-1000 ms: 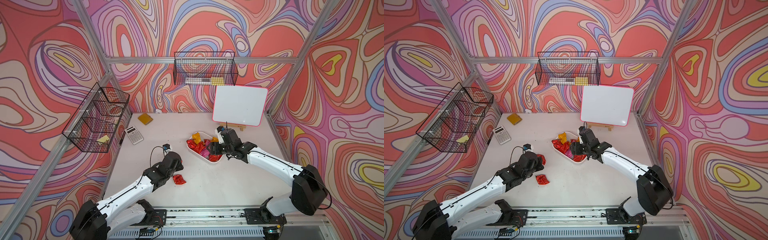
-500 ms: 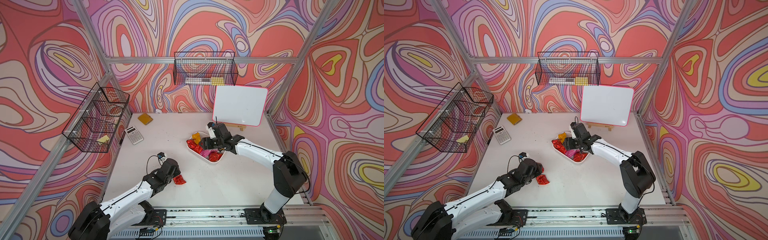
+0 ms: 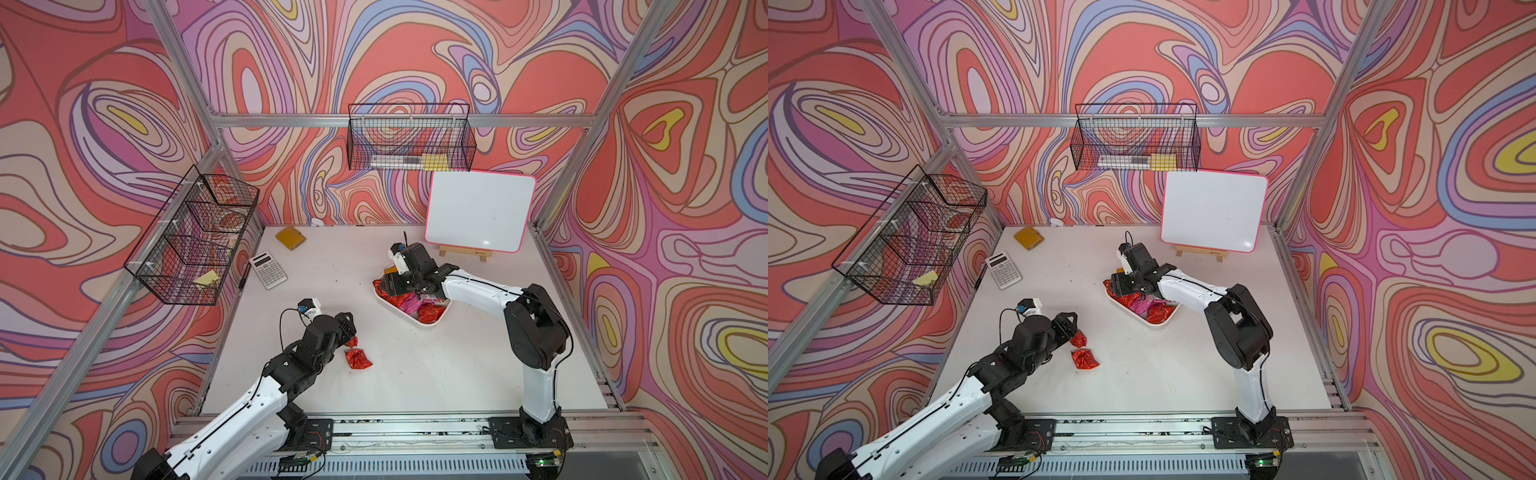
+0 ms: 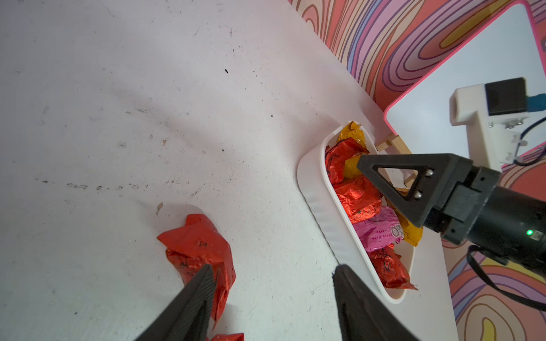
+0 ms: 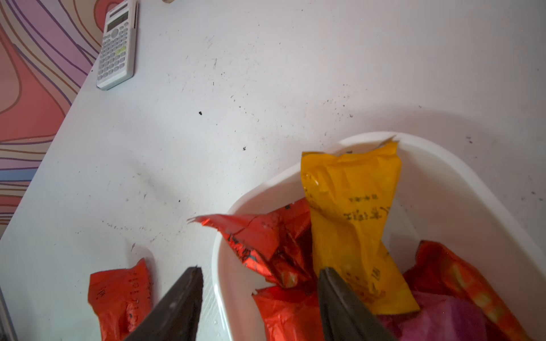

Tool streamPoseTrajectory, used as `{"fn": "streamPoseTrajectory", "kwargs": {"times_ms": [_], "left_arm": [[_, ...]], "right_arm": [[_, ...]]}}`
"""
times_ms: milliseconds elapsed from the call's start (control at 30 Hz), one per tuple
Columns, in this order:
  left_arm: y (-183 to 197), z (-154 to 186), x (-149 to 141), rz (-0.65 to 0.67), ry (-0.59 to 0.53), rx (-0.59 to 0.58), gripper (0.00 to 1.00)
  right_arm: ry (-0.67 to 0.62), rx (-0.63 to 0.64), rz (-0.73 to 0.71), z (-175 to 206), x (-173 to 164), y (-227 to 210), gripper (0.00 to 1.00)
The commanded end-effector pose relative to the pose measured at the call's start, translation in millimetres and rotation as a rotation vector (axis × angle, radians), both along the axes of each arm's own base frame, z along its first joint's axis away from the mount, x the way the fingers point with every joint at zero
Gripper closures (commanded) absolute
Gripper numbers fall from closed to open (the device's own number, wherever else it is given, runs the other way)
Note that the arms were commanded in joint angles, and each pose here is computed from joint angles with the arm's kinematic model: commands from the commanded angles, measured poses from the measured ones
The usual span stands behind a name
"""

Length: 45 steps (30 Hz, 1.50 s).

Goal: Take the tea bags out of the storage box
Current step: Place the tea bag at the center of the board, then pick up the tea bag from the storage box.

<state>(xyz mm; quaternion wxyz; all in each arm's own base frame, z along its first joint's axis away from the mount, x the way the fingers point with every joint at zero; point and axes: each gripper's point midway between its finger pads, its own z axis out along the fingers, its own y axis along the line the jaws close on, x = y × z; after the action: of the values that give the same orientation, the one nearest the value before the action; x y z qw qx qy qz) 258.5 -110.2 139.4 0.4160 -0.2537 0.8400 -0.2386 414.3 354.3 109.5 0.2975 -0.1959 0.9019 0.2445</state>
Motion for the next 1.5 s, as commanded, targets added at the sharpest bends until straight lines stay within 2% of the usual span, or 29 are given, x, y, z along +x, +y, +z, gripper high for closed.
{"fn": "streamPoseTrajectory", "kwargs": {"times_ms": [0,300,567,800,1067,1467], "left_arm": [[-1,5,1,0.001,-0.004,-0.034,0.32],[-6,7,2,-0.015,-0.005,-0.056,0.32],[-9,8,4,-0.024,-0.007,-0.063,0.32],[-10,10,7,-0.021,-0.016,-0.066,0.32],[-10,10,13,-0.012,-0.022,-0.084,0.32],[-4,-2,21,0.030,-0.008,-0.160,0.33]], "right_arm": [[-0.041,-0.020,0.010,-1,12,5,0.37],[-0.017,-0.001,0.045,-14,17,20,0.46],[-0.025,0.007,0.056,-12,15,22,0.72],[-0.069,0.009,0.068,7,14,20,0.93],[-0.136,0.035,0.057,38,11,13,0.97],[-0.288,0.164,0.065,100,6,14,0.97]]}}
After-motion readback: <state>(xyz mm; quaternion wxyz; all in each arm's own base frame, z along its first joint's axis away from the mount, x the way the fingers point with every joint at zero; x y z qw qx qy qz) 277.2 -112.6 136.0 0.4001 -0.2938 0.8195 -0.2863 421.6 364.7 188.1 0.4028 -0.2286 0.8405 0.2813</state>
